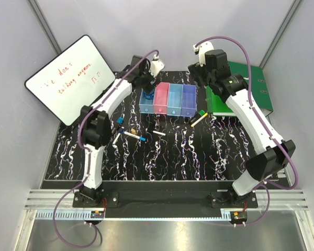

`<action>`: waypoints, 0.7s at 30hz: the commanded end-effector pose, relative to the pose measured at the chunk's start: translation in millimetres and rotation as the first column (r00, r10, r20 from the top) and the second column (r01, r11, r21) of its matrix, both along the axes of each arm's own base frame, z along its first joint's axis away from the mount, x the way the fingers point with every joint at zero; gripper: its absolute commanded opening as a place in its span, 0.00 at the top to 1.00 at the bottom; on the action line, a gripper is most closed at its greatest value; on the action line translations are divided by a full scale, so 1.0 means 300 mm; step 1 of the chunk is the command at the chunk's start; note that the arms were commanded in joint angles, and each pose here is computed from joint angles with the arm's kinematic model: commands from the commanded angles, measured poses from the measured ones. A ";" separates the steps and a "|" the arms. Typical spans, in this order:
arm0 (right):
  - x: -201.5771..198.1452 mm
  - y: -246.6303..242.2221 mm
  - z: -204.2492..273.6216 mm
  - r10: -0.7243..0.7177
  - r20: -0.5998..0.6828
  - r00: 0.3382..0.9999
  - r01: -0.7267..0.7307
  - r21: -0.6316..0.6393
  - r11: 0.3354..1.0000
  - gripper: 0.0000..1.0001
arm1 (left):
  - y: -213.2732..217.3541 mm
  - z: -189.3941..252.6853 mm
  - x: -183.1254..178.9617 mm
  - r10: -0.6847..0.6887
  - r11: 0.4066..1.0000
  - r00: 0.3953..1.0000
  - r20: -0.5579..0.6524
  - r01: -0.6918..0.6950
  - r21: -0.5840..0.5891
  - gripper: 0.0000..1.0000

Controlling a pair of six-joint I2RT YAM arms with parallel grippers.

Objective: Sort the stationery into containers
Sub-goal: Place the stationery in the storage box, then pick up the stationery from the center of the board.

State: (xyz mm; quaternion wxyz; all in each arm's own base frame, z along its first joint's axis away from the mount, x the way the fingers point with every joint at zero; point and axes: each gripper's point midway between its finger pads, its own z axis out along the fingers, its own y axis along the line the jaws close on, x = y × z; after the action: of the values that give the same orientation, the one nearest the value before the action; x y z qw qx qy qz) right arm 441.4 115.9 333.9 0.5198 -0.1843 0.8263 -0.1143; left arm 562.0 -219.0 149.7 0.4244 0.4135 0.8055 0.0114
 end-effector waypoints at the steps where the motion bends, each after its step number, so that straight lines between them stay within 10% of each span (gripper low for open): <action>1: -0.025 -0.003 0.069 0.028 0.047 0.999 -0.029 0.018 0.999 0.00 | -0.005 0.339 -0.113 -0.044 0.993 0.988 0.150 0.060 -0.104 0.07; 12: -0.076 0.016 0.113 0.123 0.052 0.991 -0.123 0.002 0.992 0.00 | 0.274 0.019 -0.611 0.014 0.995 0.990 -0.142 0.000 0.101 0.09; 21: -0.119 0.018 0.155 0.152 0.076 0.985 -0.154 0.028 0.988 0.00 | 0.284 -0.156 -0.729 0.092 0.995 0.938 -0.335 -0.070 0.078 0.18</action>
State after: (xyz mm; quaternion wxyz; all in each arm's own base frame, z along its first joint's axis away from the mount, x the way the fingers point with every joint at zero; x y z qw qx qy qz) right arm 417.9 122.4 355.2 0.5332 -0.2312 0.8097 -0.0811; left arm 340.1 -126.9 106.3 0.2603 0.4214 0.8687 -0.0030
